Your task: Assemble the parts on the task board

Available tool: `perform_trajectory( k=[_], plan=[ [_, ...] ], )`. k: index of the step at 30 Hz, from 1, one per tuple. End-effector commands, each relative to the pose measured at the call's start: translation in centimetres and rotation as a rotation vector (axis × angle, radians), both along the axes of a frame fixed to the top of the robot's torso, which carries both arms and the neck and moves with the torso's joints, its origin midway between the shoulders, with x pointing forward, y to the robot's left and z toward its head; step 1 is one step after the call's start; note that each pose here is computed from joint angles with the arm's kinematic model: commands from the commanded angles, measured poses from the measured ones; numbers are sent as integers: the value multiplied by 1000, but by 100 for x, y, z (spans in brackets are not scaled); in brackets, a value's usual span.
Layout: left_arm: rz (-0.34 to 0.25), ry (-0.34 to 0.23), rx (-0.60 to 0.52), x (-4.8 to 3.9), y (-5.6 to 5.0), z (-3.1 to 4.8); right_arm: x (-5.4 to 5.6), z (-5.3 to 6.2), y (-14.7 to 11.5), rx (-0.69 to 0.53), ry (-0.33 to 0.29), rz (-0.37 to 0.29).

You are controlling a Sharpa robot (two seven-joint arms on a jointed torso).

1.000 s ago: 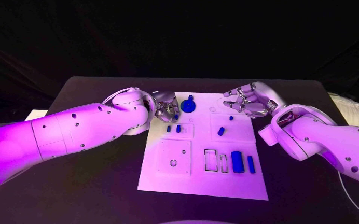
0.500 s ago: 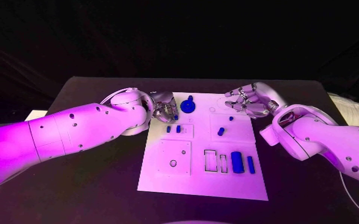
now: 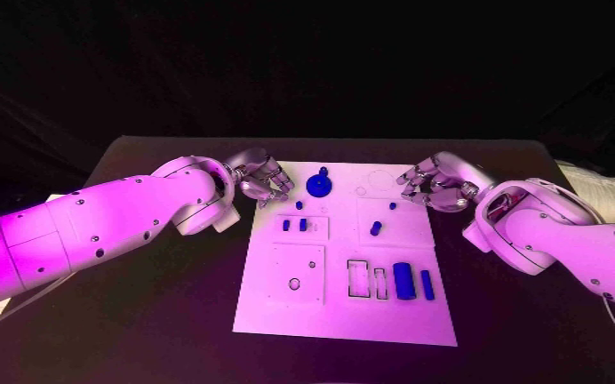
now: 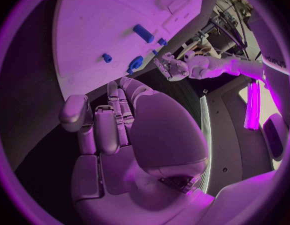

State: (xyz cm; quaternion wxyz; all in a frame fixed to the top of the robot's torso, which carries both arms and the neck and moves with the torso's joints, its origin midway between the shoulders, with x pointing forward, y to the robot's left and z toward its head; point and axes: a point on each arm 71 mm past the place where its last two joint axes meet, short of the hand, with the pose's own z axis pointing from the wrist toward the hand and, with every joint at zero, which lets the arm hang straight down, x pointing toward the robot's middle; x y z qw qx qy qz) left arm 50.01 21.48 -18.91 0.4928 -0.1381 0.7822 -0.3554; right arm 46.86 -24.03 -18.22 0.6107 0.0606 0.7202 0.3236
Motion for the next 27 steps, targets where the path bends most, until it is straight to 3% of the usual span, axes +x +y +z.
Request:
perform_trajectory(
  k=[1,5,9,15,27],
  plan=[
    [102,112,-522,-26,23,72,-23,-47,80,-326,-77,66],
    [227,220,-818,-84,60,24,-36,-58,160,-417,-107,83],
    [268,265,-941,-171,68,-42,-49,-75,223,-471,-123,93],
    [289,278,-1016,-242,87,-68,-32,-104,295,-522,-130,93],
    [286,281,-1043,-285,93,-61,33,-176,409,-544,-99,104]
  ],
)
